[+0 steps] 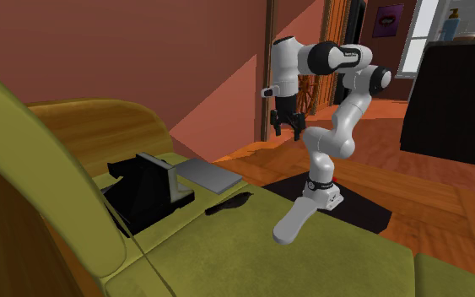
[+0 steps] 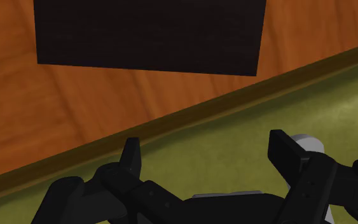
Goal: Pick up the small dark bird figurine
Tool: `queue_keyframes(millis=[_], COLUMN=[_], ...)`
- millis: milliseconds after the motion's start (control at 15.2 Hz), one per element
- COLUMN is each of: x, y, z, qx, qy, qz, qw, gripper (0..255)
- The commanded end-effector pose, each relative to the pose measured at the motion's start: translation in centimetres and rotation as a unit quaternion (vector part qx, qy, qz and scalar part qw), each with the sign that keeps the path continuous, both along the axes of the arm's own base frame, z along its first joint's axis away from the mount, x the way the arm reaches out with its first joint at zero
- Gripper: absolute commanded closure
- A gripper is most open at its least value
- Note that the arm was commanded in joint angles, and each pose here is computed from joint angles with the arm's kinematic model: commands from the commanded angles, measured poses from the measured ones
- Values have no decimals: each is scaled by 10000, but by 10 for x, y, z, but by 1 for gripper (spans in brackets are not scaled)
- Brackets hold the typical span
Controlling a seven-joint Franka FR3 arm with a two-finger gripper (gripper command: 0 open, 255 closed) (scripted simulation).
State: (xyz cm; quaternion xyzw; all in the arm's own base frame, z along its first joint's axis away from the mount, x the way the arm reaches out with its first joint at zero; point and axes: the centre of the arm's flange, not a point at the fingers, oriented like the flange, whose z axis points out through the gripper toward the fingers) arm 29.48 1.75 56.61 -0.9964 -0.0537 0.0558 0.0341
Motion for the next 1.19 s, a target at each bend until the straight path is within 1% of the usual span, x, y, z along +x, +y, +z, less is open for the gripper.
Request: queue_keyframes(millis=[0,528,1122], x=[0,86,186], y=[0,26,47], z=[0,-41,-84], qx=[0,116,247], qy=[0,-169,-359], qz=[0,-448,-950], qw=[10000,9988,9945], gripper=[0,0,0])
